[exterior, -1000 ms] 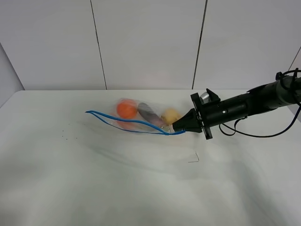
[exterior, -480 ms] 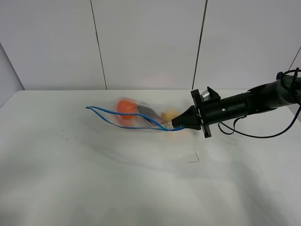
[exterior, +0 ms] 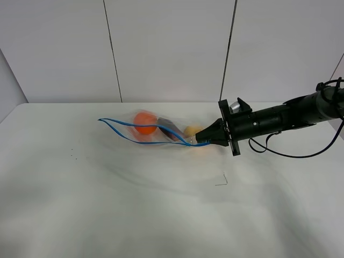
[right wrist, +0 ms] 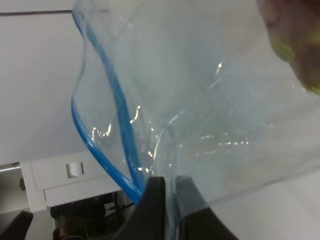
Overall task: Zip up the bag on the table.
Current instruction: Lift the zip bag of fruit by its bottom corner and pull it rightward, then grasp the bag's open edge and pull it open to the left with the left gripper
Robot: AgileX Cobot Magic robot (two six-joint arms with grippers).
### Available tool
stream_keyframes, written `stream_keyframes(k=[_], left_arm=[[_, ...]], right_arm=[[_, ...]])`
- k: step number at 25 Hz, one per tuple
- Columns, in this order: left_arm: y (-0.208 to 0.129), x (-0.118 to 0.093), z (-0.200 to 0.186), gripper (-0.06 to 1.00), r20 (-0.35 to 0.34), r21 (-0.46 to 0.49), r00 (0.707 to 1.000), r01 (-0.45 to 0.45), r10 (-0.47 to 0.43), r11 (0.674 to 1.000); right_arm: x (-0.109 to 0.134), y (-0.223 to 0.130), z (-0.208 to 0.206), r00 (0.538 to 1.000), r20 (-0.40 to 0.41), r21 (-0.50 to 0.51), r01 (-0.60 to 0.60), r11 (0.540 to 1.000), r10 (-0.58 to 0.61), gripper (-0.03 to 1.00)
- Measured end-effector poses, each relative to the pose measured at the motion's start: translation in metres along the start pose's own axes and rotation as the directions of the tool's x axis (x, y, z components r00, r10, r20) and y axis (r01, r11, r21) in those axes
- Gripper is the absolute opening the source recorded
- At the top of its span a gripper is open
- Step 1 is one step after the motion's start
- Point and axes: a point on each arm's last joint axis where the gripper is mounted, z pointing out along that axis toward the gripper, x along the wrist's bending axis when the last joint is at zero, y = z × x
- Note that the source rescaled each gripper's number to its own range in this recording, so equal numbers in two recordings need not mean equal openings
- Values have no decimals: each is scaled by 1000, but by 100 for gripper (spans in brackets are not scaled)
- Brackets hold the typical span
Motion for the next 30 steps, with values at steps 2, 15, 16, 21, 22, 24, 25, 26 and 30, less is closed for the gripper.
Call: stream_keyframes(k=[2, 15, 16, 21, 22, 24, 25, 26, 30], left_arm=[[0, 0, 0, 100, 0, 0, 1000, 0, 0, 1000], [57, 2, 2, 100, 1, -29, 1000, -7, 8, 1000], [68, 3, 5, 100, 1, -25, 1000, -22, 22, 999], [123, 4, 36, 100, 5, -21, 982, -188, 188, 982], [134, 3, 47, 100, 14, -13, 975, -220, 220, 976], [152, 1, 72, 100, 46, -14, 954, -297, 297, 955], [158, -1, 83, 100, 61, -18, 941, -333, 333, 943], [164, -3, 97, 98, 82, -20, 920, -384, 384, 923], [175, -10, 144, 92, 134, -75, 775, -613, 617, 786]], right_arm=[[0, 0, 0, 1000, -2, -2, 0, 1000, 0, 0], [4, 5, 0, 999, -45, -50, -27, 998, 25, 0], [4, 4, 0, 999, -42, -46, -25, 999, 23, 0], [3, 4, 0, 999, -38, -43, -25, 999, 24, 0], [3, 4, 0, 999, -39, -43, -28, 999, 26, 0], [3, 4, 0, 999, -39, -43, -29, 999, 27, 0], [3, 4, 0, 999, -39, -43, -31, 999, 29, 0], [3, 4, 0, 999, -38, -42, -30, 999, 29, 0], [3, 4, 0, 999, -37, -41, -31, 999, 30, 0]])
